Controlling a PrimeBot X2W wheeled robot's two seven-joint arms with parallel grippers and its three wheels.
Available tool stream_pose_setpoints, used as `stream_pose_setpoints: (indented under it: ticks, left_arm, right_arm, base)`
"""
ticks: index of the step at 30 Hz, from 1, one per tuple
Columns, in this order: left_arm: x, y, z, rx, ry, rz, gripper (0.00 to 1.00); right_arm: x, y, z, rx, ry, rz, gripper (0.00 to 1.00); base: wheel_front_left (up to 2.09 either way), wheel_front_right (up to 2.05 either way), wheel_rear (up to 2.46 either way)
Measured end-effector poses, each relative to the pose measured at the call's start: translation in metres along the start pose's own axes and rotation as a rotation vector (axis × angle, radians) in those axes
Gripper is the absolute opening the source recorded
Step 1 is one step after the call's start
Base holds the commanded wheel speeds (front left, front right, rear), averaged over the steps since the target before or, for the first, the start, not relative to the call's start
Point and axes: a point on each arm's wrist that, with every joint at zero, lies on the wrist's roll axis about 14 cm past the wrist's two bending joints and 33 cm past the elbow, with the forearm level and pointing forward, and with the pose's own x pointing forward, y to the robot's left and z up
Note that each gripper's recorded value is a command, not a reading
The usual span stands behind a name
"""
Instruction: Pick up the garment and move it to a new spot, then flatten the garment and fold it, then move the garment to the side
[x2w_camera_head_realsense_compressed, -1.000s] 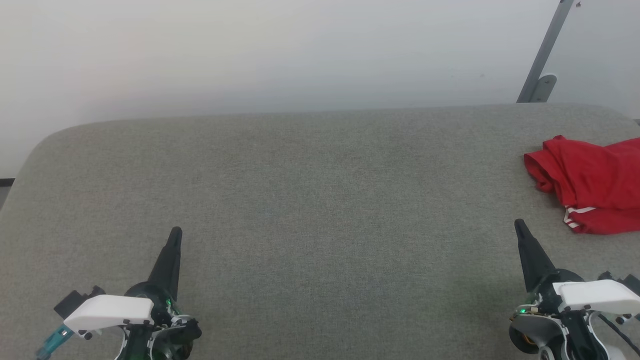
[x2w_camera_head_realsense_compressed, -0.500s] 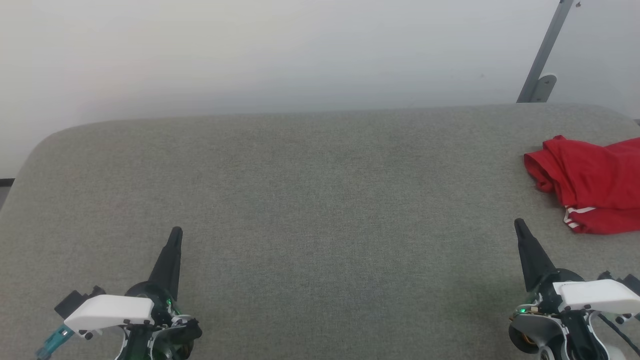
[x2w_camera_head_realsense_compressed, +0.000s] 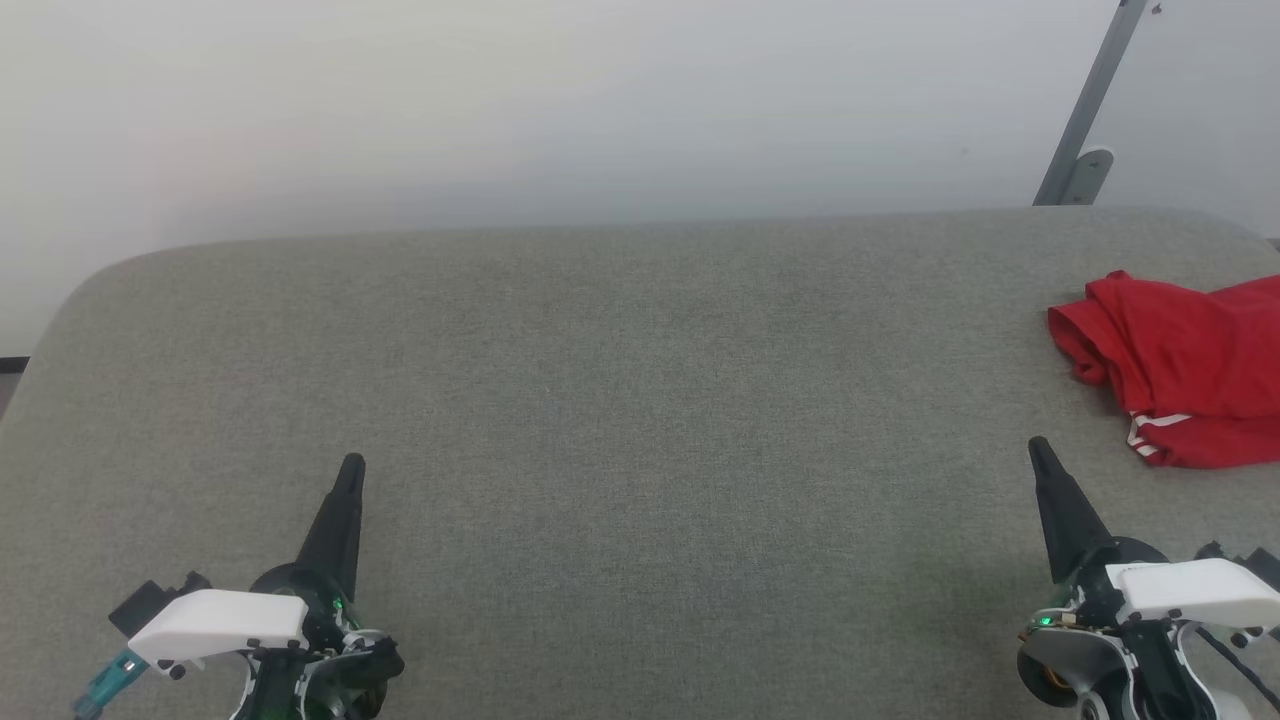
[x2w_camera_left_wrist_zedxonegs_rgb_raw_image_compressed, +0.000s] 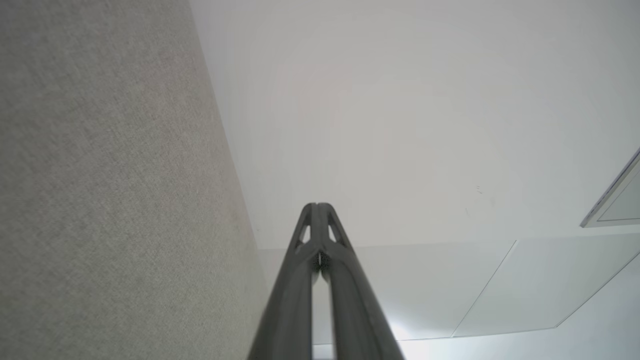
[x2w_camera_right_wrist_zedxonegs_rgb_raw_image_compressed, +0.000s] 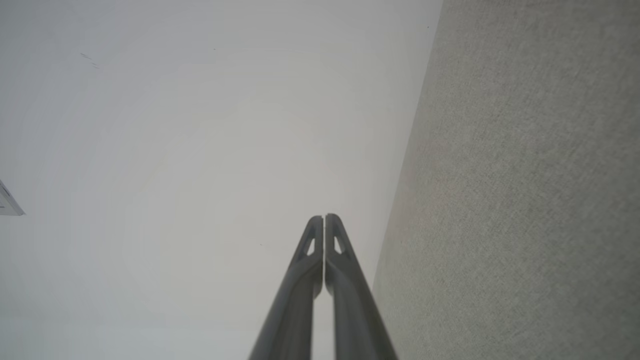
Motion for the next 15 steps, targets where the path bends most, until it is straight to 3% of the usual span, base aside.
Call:
stream_pose_setpoints:
  ticks: [15]
  left_arm:
    - [0.0,0.0,0.0,0.0,0.0,0.0,0.0]
  right_arm:
    - [0.0,0.0,-0.0001,0.0,0.0,0.0,0.0]
  base:
    - [0.0,0.0,0.0]
